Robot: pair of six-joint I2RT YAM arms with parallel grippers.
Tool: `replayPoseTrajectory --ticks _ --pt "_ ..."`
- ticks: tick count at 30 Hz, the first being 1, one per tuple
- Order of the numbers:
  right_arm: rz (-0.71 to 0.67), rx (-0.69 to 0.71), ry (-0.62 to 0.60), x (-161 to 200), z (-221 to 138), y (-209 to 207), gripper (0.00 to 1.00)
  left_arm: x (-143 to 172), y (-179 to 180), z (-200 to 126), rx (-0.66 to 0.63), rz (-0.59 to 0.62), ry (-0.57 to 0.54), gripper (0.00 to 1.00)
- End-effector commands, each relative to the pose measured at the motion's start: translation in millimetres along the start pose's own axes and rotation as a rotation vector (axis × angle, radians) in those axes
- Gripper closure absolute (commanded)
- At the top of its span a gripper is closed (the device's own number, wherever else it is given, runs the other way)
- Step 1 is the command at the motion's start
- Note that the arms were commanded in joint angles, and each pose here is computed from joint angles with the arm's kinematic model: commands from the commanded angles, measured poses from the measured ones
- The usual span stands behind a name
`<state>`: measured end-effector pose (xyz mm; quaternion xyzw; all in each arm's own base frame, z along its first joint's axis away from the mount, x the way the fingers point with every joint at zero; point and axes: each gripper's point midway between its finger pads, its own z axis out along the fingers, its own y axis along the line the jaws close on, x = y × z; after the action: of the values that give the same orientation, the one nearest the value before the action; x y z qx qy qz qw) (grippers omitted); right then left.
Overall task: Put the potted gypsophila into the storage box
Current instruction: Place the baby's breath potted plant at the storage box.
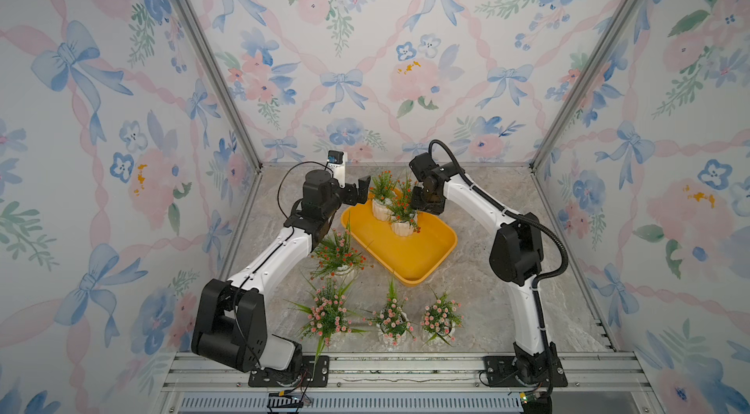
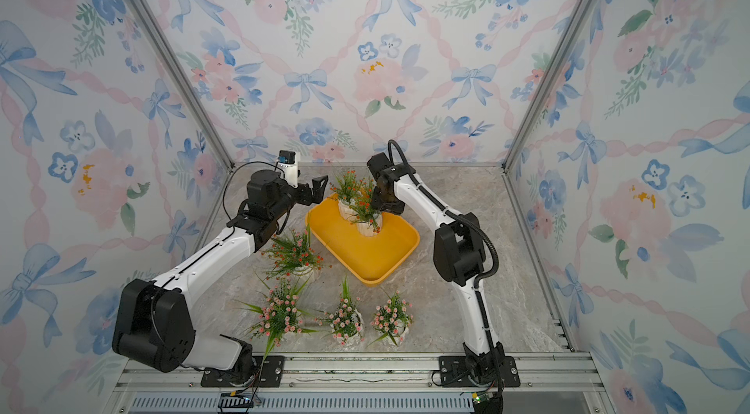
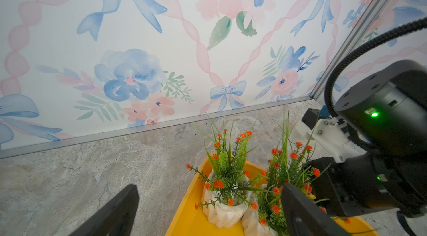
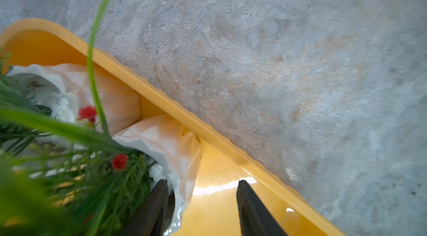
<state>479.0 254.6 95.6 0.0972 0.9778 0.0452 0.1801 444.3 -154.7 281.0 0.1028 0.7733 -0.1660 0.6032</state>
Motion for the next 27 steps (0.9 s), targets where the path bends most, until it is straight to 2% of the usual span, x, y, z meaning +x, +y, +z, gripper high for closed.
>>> replayPoseTrajectory --ticks 1,7,10,21,27 --pt "0.037 -0.001 -0.094 -14.4 -32.1 -4.3 0.44 -3.1 1.2 -9.6 0.014 0.027 -0.010 0.02" --pt "0.117 -0.022 -0.200 -21.7 -59.6 -18.3 0.33 -1.8 2.1 -14.6 0.036 0.036 -0.010 0.02" --pt "0.159 -0.022 -0.232 -18.4 -71.2 -31.3 0.33 0.1 -2.3 -15.3 0.065 0.034 -0.005 0.02" --pt "0.274 0.080 -0.323 22.3 -102.5 -92.2 0.24 -1.7 -12.3 -15.0 0.120 0.034 -0.005 0.02" --pt "0.253 0.121 -0.272 55.3 -122.5 -117.5 0.24 -2.4 -19.9 -17.0 0.128 -0.002 -0.006 0.02"
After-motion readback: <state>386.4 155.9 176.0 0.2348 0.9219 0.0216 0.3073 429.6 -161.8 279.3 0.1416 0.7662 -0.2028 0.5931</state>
